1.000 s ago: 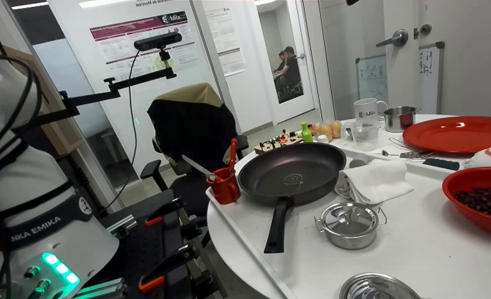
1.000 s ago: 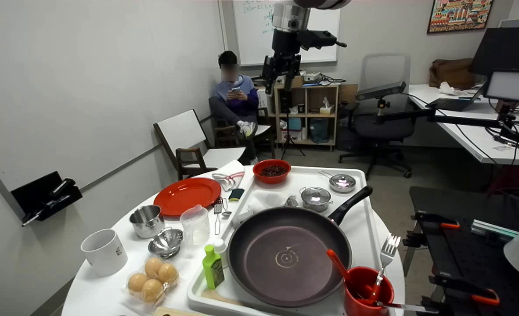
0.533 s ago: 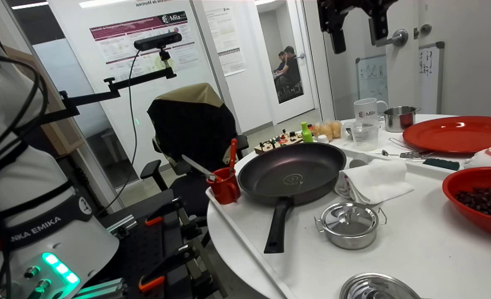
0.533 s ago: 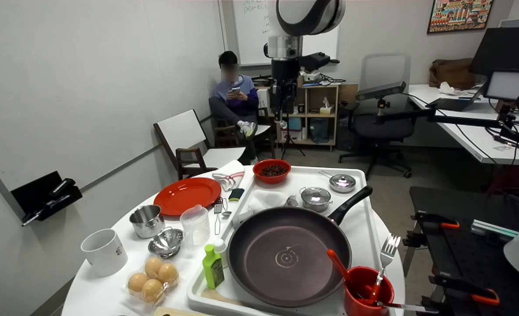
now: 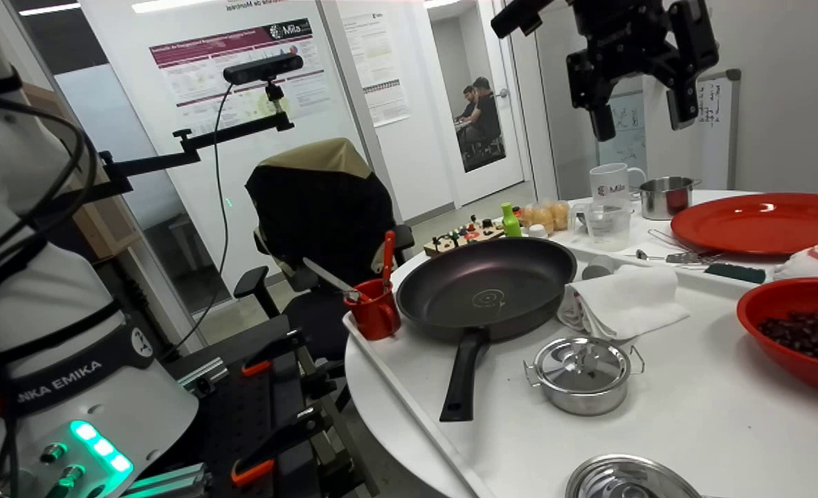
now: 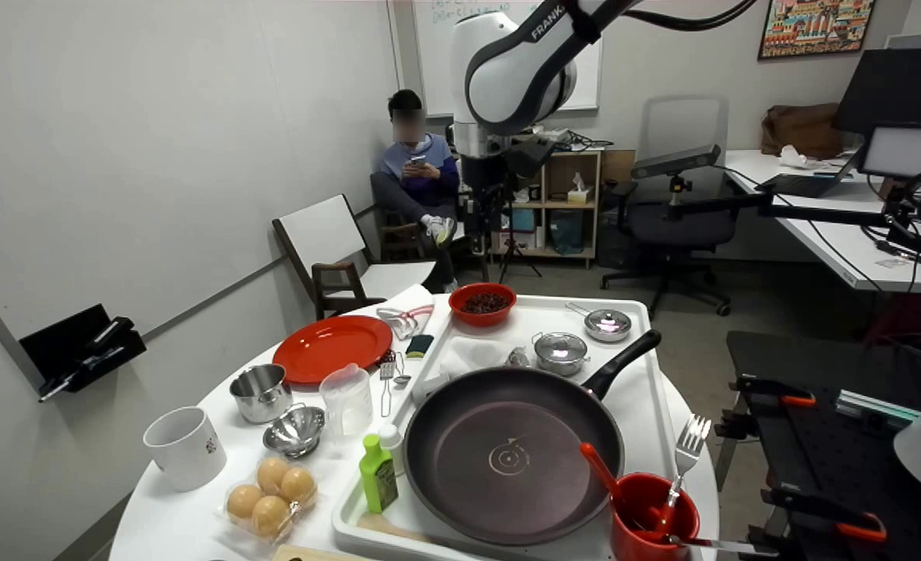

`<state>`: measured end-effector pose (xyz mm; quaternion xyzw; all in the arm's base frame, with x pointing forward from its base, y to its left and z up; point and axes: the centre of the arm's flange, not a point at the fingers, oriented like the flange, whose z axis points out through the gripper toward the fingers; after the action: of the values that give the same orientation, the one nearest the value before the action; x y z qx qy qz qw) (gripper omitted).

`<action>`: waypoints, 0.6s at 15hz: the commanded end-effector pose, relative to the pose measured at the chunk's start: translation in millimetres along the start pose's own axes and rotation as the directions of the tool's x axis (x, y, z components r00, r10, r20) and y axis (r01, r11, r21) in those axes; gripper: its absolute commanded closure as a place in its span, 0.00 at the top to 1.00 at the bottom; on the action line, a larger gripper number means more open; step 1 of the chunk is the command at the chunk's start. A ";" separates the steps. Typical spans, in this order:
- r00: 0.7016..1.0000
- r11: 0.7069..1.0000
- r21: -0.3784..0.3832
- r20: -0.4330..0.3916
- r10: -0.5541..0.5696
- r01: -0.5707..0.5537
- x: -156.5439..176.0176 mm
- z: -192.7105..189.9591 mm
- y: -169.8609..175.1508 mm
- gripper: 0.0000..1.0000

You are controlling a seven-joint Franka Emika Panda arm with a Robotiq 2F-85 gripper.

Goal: Use the white cloth to wipe the pan

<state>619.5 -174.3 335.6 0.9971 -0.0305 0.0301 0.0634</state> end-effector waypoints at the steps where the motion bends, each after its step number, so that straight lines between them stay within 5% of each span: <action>1: 1.000 0.999 -0.049 -0.024 -0.016 0.014 14.7 27.2 -13.7 1.00; 9: 0.998 0.991 -0.131 -0.055 -0.042 0.034 13.9 67.2 -41.8 1.00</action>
<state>638.0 -150.3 271.2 0.9935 -0.0113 0.0463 0.1036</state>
